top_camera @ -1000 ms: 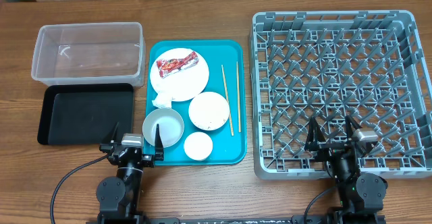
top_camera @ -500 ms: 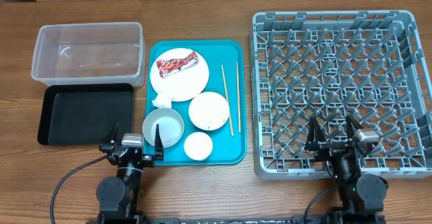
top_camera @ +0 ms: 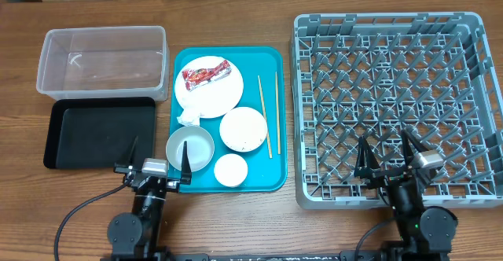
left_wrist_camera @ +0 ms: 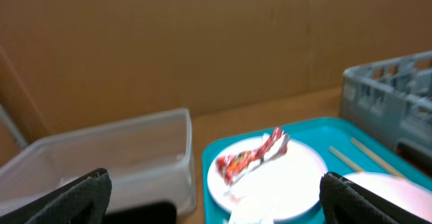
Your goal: Sort waste into correct bins and load items into the dishwasher
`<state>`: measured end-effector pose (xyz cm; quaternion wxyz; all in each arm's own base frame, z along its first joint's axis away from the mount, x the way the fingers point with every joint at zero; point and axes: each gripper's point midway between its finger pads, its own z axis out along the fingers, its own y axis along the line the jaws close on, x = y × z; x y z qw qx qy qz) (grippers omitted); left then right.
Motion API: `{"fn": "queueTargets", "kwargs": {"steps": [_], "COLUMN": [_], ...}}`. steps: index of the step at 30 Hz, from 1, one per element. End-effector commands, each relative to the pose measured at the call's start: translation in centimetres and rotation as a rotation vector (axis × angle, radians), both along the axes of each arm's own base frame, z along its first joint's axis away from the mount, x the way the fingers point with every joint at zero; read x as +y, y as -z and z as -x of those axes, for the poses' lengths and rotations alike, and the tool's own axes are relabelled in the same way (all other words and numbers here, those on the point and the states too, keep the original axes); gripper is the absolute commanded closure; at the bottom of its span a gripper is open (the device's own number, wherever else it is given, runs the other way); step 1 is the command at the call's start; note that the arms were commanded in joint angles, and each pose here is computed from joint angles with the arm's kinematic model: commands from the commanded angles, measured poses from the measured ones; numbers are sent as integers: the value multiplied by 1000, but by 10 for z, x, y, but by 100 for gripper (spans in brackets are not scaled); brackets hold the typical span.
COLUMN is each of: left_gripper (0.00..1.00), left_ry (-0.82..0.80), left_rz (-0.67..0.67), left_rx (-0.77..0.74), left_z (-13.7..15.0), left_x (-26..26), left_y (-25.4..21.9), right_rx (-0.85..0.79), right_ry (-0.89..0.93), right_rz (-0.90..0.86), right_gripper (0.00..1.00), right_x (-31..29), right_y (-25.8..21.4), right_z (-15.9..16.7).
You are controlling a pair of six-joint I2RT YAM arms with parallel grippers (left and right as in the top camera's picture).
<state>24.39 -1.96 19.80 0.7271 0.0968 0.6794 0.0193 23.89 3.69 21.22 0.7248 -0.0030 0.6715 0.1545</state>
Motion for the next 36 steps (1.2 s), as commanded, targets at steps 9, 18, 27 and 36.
{"fn": "queueTargets", "kwargs": {"steps": [9,18,27,36], "left_gripper": [0,0,0,9], "left_ry": [107,229,340,538], "left_rz": [-24,-123,-145,-443], "left_rx": [151,728,1148,1316], "left_z": [-9,-102,-206,-226], "left_x": [-18,-40,-68,-85], "left_y": [-129,-142,-36,93], "right_rx": [89,420,669,777], "right_ry": [17,1,-14,-15], "right_rz": [85,87,-1,-1], "right_gripper": [0,0,0,0], "right_x": [-2,-2,2,3], "right_y": [-109,-102,-45,-14], "right_z": [9,-35,-69,-79]}}
